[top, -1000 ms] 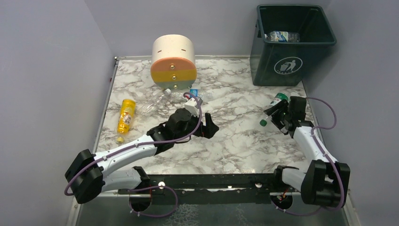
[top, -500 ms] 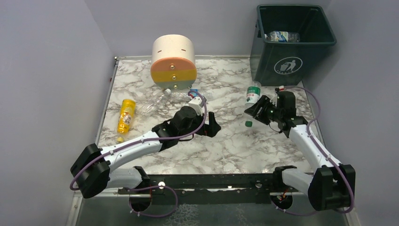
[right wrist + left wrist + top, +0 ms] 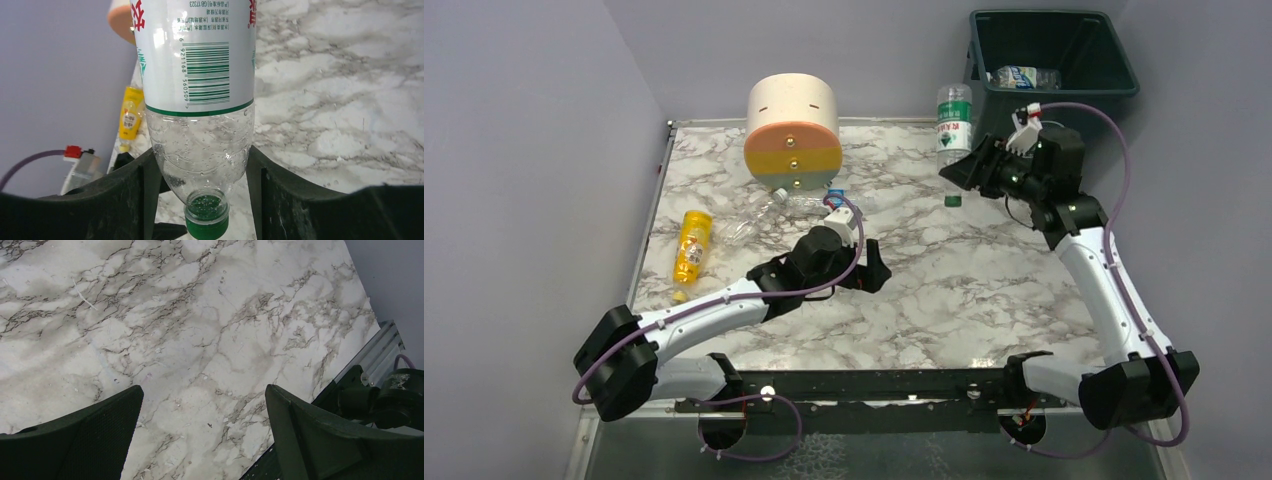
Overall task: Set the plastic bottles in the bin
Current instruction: Pick up the plastic bottle at the center of the board, then place the plastic bottle in the trash bin.
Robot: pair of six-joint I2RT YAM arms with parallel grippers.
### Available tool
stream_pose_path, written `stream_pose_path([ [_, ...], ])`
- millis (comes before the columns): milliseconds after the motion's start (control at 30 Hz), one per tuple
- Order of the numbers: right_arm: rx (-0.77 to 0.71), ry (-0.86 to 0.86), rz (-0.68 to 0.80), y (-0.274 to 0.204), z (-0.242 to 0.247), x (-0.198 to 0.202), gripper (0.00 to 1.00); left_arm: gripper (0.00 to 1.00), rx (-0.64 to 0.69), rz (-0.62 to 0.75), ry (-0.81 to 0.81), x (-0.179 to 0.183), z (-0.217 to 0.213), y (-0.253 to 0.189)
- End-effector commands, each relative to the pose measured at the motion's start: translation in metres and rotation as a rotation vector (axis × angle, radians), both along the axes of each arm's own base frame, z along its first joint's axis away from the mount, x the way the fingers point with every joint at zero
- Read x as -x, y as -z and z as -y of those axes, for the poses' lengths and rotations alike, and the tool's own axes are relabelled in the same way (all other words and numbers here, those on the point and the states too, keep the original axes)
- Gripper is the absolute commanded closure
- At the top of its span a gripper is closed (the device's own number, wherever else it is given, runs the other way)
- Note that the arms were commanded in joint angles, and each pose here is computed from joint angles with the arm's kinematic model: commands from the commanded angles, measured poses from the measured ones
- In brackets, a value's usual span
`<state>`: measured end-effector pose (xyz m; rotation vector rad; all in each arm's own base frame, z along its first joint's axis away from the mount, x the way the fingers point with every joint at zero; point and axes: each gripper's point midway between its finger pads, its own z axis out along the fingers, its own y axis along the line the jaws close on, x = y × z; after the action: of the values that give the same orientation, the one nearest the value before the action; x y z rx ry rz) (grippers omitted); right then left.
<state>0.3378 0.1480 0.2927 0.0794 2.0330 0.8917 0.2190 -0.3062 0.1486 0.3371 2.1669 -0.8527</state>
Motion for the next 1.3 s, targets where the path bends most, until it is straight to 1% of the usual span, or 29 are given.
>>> stream_pose_path([
  [0,-0.001,-0.051,0.073,-0.042,-0.008,-0.004,0.39,0.01,0.029,0.048,-0.02,-0.005,-0.002,-0.02],
  [300,-0.014,-0.016,0.182,-0.108,-0.01,-0.047,0.39,0.01,0.038,0.056,-0.03,-0.001,-0.011,-0.026],
  [533,-0.009,0.026,0.231,-0.139,-0.008,-0.09,0.39,0.01,0.05,0.062,-0.046,0.005,-0.021,-0.029],
  [667,-0.014,0.067,0.252,-0.153,0.001,-0.119,0.39,0.01,0.058,0.063,-0.049,0.008,-0.025,-0.031],
  [800,-0.021,0.116,0.287,-0.168,0.018,-0.145,0.39,0.01,0.063,0.069,-0.056,0.01,-0.03,-0.034],
  [967,-0.046,0.184,0.301,-0.171,0.054,-0.177,0.39,0.01,0.07,0.068,-0.06,0.013,-0.033,-0.035],
  [1267,-0.086,0.311,0.277,-0.148,0.13,-0.217,0.39,0.01,0.065,0.07,-0.07,0.014,-0.037,-0.034],
])
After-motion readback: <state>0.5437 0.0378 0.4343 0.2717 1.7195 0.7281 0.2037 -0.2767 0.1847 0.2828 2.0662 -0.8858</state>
